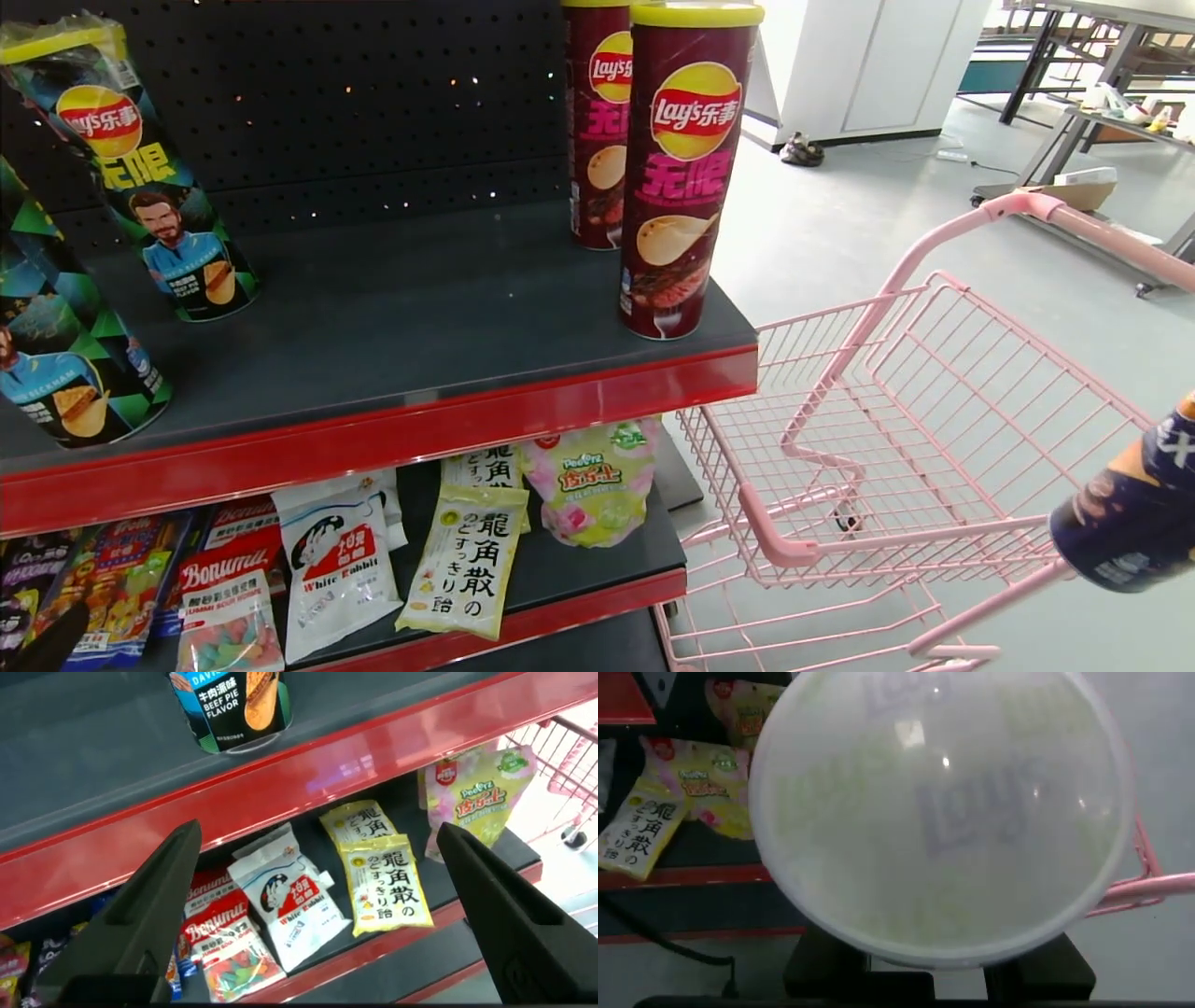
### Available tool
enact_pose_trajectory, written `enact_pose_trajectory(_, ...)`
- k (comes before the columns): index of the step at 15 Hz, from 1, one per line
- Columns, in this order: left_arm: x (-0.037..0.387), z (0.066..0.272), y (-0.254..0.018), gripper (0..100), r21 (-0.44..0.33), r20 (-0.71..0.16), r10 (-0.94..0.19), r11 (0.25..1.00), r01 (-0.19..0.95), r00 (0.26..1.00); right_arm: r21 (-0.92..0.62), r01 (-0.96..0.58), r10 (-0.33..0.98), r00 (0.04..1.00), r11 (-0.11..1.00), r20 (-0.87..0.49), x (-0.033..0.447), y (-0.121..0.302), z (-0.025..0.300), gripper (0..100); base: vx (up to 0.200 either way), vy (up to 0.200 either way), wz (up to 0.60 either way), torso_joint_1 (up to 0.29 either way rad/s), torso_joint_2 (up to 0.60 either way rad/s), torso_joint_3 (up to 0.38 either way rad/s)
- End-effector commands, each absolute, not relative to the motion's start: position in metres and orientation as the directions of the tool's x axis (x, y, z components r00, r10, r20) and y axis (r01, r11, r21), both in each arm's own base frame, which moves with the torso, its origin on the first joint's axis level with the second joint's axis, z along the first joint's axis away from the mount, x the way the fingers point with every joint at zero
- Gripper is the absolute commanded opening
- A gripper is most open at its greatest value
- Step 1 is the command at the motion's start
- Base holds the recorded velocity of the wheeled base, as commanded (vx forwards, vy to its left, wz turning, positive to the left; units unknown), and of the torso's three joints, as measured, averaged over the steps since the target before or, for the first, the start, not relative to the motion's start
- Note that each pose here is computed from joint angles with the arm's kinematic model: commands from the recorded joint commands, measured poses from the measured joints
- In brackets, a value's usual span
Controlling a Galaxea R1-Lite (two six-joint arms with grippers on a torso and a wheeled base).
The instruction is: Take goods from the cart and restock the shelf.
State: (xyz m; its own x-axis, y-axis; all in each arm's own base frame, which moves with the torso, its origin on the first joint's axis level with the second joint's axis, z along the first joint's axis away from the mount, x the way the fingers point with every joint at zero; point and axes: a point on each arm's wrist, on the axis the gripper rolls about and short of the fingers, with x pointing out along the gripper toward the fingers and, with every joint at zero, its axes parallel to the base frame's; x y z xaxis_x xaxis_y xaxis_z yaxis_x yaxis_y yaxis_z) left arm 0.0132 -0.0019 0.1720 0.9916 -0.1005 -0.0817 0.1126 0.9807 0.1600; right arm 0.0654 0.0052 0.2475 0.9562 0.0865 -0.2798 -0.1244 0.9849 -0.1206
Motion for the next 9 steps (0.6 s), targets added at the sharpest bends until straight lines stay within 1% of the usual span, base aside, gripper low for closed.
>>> enact_pose_trajectory(1, 0.0123, 0.1716, -0.0019, 100, 0.16, -0.078, -0.104, 0.98, 0.115, 0.992, -0.133, -0.098, 0.071, 0.979, 0.986, -0.194, 0.0379, 0.0027, 0.2459, 0, 0.0, 0.0, 0.0, 0.0, 0.0, 0.0)
enact_pose_trajectory(3, 0.0128, 0.1733, -0.0019, 100, 0.16, -0.076, -0.102, 0.981, 0.114, 0.992, -0.145, -0.083, 0.056, 0.981, 0.986, -0.188, 0.0356, 0.0022, 0.2451, 0, 0.0, 0.0, 0.0, 0.0, 0.0, 0.0)
enact_pose_trajectory(4, 0.012, 0.1729, -0.0019, 100, 0.16, -0.073, -0.102, 0.981, 0.113, 0.992, -0.145, -0.08, 0.053, 0.981, 0.986, -0.185, 0.034, 0.002, 0.2441, 0, 0.0, 0.0, 0.0, 0.041, -0.16, -0.11)
enact_pose_trajectory(6, 0.0116, 0.1725, -0.0018, 100, 0.16, -0.072, -0.101, 0.981, 0.111, 0.992, -0.153, -0.083, 0.054, 0.981, 0.985, -0.186, 0.0327, 0.0019, 0.2418, 0, 0.0, 0.0, 0.0, 0.1, -0.38, -0.247)
enact_pose_trajectory(9, 0.0114, 0.1738, -0.0018, 100, 0.162, -0.067, -0.099, 0.981, 0.109, 0.993, -0.159, -0.084, 0.054, 0.981, 0.984, -0.188, 0.032, 0.0019, 0.2403, 0, 0.0, 0.0, 0.0, 0.163, -0.52, -0.349)
